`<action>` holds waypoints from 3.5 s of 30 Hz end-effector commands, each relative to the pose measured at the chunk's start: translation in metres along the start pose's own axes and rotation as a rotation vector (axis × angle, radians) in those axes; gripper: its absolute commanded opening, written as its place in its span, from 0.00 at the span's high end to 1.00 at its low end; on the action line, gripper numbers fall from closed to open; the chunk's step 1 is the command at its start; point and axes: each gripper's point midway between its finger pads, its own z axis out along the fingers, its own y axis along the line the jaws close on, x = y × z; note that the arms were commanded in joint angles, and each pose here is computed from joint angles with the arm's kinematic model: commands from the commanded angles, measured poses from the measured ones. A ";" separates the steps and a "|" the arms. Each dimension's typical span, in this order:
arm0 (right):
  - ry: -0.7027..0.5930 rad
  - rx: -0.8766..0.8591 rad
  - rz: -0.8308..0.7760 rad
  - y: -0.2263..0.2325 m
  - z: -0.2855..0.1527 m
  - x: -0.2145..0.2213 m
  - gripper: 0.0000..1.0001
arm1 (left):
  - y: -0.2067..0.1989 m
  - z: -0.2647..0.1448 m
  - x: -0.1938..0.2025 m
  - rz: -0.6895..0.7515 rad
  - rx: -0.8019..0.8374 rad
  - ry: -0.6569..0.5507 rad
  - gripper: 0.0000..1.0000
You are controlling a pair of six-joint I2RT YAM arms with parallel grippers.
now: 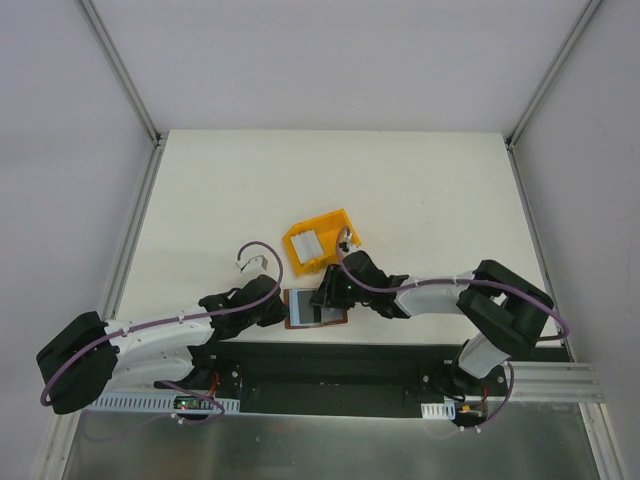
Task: Put the credit cards into the card holder
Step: Insert the credit card into the card holder, then turn over the card slot in the card holder.
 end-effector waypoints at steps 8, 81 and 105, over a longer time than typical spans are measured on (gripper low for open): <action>0.074 -0.035 -0.030 0.031 0.009 0.009 0.64 | 0.009 -0.001 0.010 0.054 -0.048 0.048 1.00; 0.090 0.152 -0.320 0.047 -0.001 0.011 0.41 | -0.041 -0.029 -0.012 0.070 0.142 0.010 1.00; 0.116 0.209 -0.356 0.042 0.007 0.017 0.46 | -0.043 -0.031 -0.013 0.062 0.154 0.005 1.00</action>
